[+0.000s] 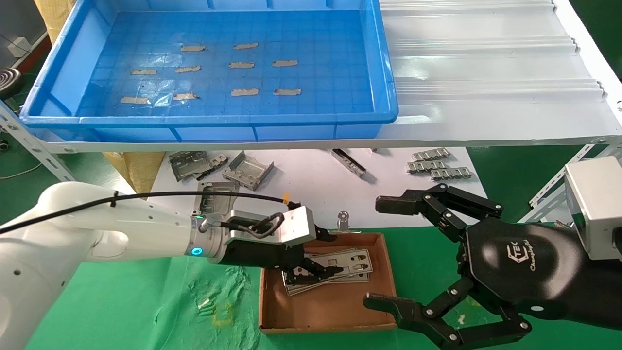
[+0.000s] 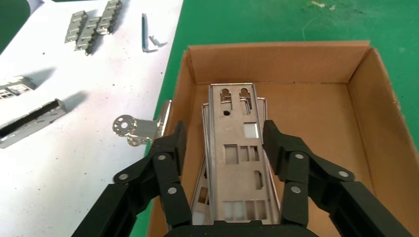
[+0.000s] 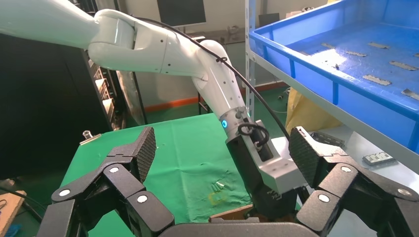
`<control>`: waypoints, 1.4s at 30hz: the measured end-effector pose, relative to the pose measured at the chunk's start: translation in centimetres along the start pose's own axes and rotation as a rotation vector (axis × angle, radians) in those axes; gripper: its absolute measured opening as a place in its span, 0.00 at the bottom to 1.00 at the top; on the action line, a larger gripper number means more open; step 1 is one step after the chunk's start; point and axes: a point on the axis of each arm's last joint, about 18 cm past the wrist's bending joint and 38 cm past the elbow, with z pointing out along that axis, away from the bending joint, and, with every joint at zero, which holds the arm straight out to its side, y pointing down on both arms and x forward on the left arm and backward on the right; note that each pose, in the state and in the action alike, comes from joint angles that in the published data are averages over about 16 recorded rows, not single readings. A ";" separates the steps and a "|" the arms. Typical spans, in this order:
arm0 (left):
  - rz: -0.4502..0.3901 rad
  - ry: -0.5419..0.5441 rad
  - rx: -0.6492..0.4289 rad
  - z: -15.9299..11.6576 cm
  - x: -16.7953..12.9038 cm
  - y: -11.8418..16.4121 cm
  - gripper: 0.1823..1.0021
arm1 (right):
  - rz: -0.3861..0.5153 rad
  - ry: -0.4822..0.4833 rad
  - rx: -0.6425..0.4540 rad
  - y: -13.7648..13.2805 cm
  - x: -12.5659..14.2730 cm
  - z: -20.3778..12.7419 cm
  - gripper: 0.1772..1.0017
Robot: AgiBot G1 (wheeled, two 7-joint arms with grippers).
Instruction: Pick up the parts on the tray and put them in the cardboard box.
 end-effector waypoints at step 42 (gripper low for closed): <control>-0.248 0.093 0.375 -10.2 3.0 -1.4 1.00 | 0.000 0.001 0.000 0.0 0.0 0.0 1.00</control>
